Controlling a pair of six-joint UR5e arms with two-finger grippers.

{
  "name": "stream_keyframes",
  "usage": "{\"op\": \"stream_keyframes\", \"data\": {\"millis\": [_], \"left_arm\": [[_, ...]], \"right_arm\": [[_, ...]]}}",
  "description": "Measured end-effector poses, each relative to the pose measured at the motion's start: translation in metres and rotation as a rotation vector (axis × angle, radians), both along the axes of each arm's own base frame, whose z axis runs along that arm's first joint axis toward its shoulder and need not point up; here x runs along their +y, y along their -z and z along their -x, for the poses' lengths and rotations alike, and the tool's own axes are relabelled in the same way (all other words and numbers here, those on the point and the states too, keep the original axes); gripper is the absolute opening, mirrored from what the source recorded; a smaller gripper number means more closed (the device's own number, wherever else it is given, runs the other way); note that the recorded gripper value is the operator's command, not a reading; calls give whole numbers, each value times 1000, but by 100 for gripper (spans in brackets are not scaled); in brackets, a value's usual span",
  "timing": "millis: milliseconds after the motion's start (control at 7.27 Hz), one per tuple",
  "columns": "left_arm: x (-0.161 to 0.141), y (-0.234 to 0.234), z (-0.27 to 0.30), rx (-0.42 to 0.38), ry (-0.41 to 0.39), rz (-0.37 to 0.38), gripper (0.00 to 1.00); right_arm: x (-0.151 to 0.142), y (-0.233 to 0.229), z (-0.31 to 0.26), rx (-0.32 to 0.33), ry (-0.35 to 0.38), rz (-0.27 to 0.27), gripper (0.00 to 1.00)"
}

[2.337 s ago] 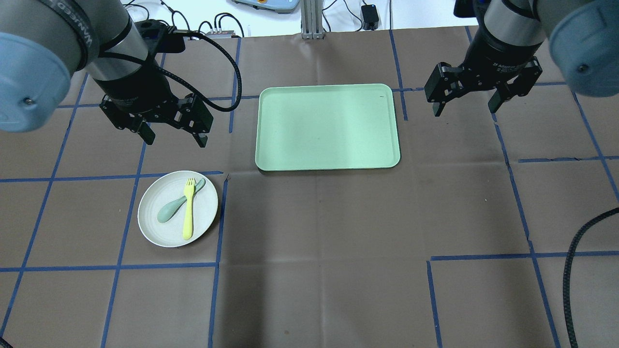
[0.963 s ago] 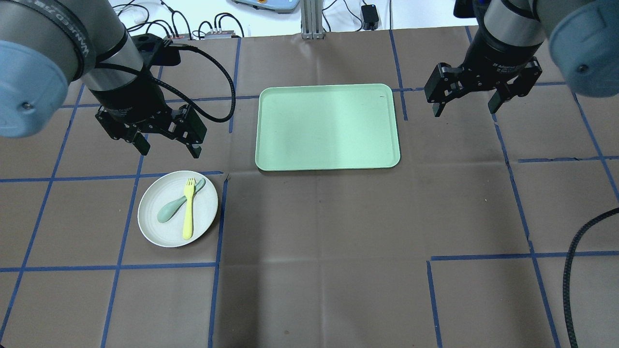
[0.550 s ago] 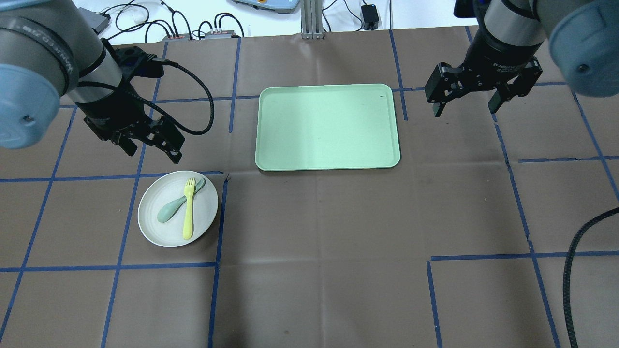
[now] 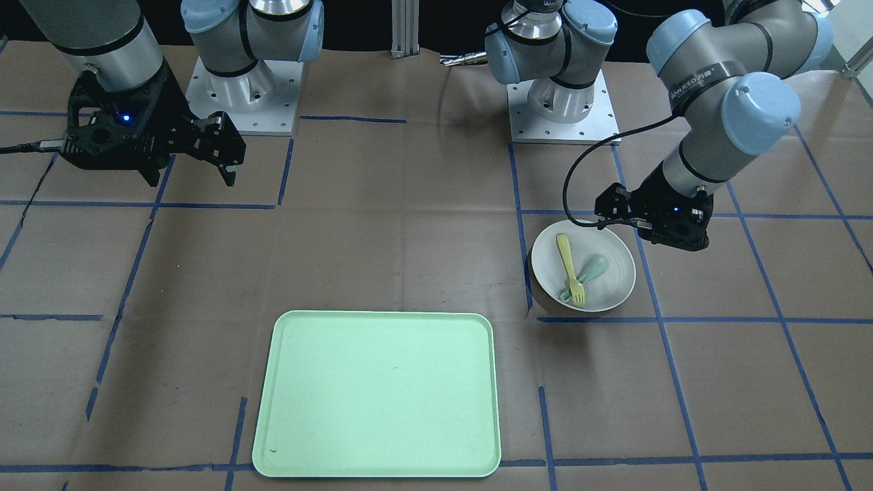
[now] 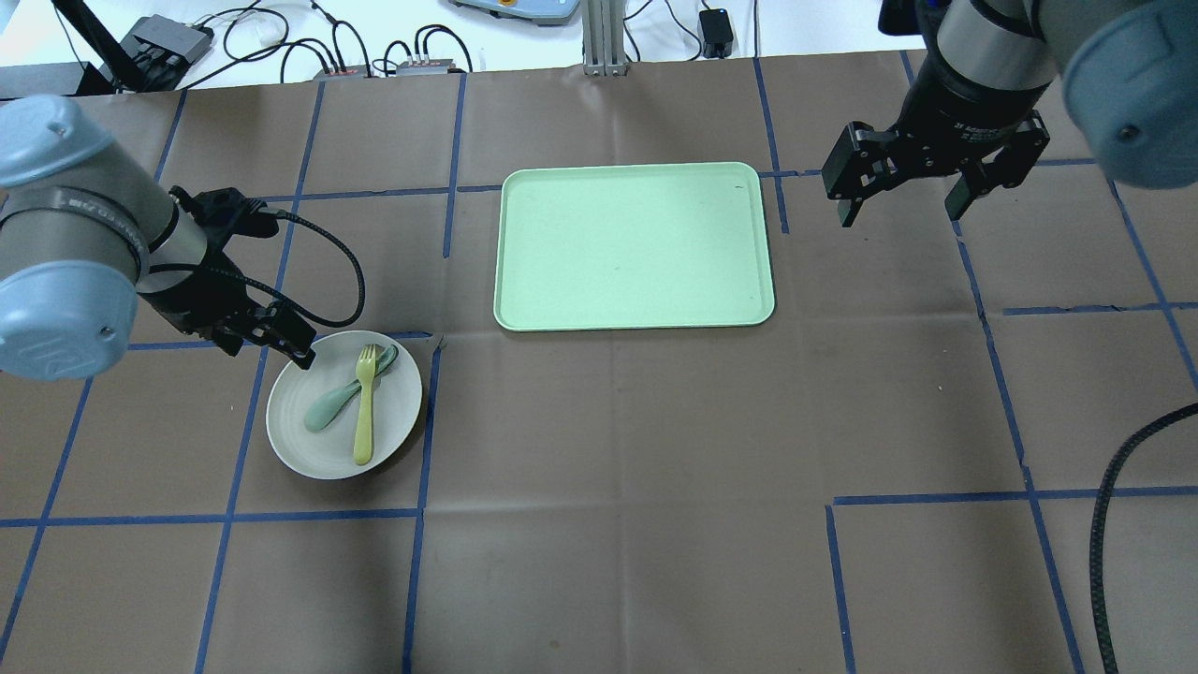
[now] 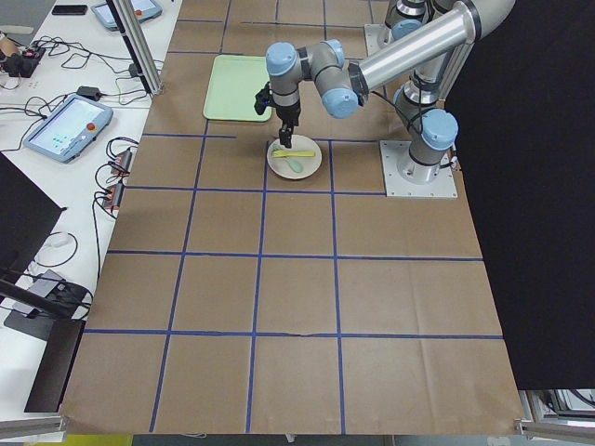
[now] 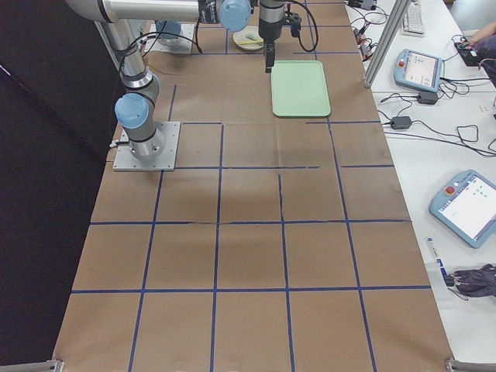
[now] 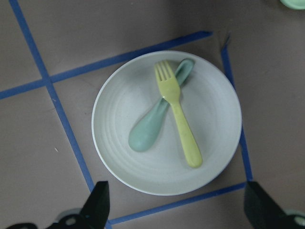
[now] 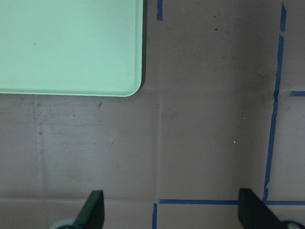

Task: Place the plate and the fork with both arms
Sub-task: 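Grasp the white plate's rim with the left gripper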

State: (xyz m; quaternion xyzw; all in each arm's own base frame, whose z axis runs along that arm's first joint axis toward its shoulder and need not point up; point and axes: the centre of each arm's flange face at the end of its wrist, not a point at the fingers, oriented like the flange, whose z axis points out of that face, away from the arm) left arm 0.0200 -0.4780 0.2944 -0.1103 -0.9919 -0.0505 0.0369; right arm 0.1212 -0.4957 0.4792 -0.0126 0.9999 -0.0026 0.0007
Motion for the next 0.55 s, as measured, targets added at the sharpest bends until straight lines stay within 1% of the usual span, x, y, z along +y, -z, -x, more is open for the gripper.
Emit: {"op": "stream_keyframes", "data": {"millis": [138, 275, 550], "left_arm": [[-3, 25, -19, 13, -26, -26, 99], [-5, 46, -35, 36, -50, -52, 92], [-9, 75, -52, 97, -100, -86, 86]], "right_arm": [[0, 0, 0, 0, 0, 0, 100], [0, 0, 0, 0, 0, 0, 100], [0, 0, 0, 0, -1, 0, 100]]}}
